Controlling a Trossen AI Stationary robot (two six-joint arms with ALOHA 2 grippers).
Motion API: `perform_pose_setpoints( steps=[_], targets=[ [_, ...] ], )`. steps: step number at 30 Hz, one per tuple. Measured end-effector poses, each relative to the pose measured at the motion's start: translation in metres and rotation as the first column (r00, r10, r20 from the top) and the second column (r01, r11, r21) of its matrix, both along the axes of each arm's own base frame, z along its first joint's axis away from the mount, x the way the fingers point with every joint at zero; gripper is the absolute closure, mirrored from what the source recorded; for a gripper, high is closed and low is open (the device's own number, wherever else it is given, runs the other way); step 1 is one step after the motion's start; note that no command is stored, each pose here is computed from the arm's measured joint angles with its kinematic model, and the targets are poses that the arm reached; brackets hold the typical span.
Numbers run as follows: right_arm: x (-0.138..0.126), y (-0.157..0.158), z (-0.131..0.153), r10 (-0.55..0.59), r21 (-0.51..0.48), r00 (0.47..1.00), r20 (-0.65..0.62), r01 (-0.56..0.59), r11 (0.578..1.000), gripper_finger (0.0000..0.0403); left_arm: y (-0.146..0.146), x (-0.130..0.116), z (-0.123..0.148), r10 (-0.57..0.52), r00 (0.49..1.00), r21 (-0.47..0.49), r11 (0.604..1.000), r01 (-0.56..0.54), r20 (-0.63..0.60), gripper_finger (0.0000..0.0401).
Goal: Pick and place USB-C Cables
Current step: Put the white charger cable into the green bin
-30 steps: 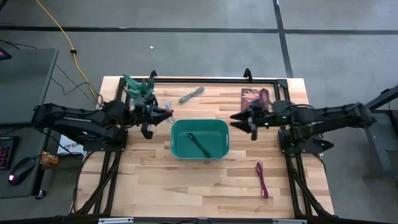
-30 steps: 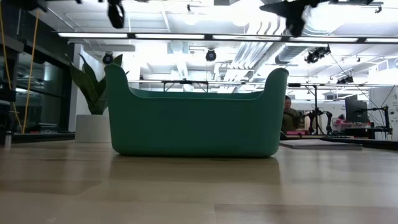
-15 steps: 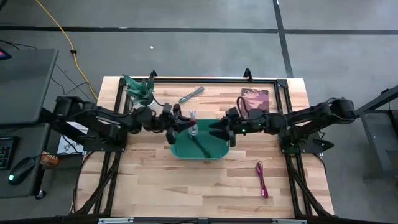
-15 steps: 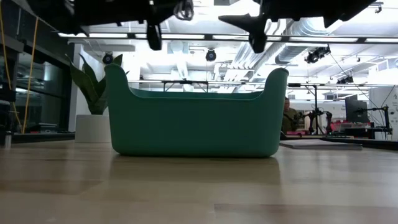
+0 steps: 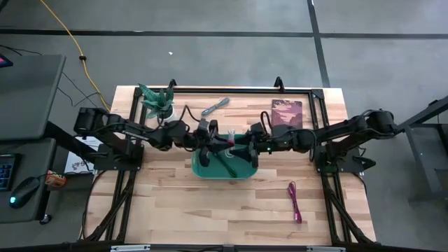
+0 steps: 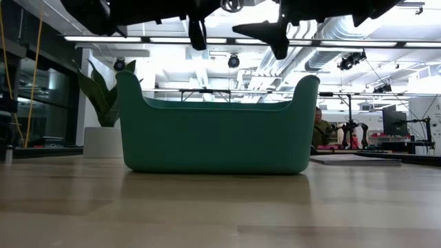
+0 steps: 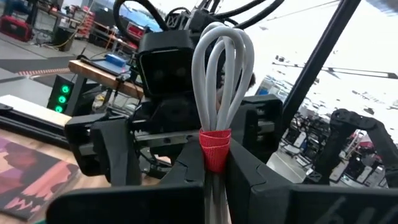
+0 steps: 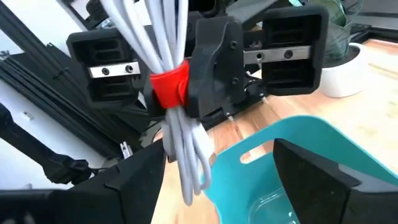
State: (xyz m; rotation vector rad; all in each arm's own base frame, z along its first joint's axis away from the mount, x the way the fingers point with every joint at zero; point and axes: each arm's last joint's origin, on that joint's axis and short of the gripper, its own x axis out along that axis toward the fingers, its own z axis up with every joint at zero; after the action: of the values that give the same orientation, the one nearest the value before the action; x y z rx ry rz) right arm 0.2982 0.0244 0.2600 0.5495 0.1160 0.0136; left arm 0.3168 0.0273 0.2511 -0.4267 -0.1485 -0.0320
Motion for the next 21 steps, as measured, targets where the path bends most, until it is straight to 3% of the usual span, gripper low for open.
perform_pose_setpoints(
  steps=[21],
  targets=[
    [0.000, 0.000, 0.001, 0.003, -0.093, 1.000, 0.011, -0.002, 0.996, 0.0127, 0.001, 0.007, -0.011, 0.058, 0.998, -0.026, 0.998, -0.059, -0.032, 0.0398]
  ],
)
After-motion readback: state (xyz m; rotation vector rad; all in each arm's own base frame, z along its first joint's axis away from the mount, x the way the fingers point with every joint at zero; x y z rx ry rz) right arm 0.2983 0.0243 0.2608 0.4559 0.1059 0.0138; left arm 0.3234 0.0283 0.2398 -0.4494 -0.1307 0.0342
